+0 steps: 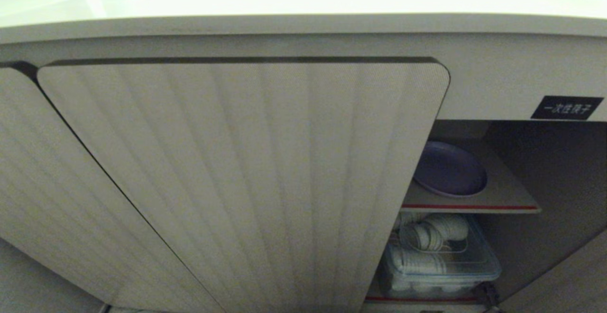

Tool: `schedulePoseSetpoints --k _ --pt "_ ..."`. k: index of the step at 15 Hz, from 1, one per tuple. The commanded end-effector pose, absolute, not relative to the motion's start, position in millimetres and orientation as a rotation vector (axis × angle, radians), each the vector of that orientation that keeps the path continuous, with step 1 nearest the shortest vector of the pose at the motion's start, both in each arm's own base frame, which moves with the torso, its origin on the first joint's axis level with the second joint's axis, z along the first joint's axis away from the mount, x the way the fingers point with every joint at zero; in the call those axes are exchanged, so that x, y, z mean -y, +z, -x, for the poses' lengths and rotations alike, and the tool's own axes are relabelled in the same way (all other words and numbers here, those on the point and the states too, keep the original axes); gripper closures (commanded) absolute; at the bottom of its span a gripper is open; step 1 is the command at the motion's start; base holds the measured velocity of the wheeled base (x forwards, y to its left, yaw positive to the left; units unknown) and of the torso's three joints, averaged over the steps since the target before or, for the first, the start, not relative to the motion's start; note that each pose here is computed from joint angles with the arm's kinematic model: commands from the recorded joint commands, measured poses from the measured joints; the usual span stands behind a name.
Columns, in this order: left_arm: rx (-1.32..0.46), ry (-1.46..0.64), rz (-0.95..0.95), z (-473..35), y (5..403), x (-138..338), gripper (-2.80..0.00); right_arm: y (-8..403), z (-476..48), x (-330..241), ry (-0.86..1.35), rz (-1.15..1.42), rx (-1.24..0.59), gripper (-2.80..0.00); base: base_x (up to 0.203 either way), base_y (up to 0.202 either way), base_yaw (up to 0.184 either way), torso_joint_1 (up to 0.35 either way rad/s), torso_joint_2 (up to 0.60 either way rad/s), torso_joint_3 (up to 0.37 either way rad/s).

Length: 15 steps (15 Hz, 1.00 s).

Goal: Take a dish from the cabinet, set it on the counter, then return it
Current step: Take the plate from the cabinet

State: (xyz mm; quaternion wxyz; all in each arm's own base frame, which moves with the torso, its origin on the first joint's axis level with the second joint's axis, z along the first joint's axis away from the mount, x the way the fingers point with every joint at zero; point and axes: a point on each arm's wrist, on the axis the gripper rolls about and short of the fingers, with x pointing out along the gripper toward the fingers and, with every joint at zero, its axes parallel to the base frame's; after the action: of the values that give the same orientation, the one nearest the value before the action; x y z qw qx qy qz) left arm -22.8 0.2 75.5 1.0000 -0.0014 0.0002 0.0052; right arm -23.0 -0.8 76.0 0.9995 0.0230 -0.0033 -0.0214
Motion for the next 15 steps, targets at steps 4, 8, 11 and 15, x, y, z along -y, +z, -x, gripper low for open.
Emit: schedulePoseSetpoints --k 4,8,11,15 --pt "0.0 0.011 0.003 22.8 75.5 -0.2 0.0 76.0 22.8 0.8 -0.043 -0.046 0.006 0.0 0.0 0.0 0.0 0.0 0.0 0.0" --pt "0.0 0.011 0.003 22.8 75.5 -0.2 0.0 76.0 22.8 0.8 -0.043 -0.046 0.006 0.0 0.0 0.0 0.0 0.0 0.0 0.0" --pt "0.0 0.011 0.003 22.8 75.5 -0.2 0.0 76.0 22.8 0.8 -0.043 -0.046 0.006 0.0 0.0 0.0 0.0 0.0 0.0 0.0" --pt "0.0 0.011 0.003 22.8 75.5 -0.2 0.0 76.0 22.8 0.8 -0.043 -0.046 0.006 0.0 0.0 0.0 0.0 0.0 0.0 0.0"
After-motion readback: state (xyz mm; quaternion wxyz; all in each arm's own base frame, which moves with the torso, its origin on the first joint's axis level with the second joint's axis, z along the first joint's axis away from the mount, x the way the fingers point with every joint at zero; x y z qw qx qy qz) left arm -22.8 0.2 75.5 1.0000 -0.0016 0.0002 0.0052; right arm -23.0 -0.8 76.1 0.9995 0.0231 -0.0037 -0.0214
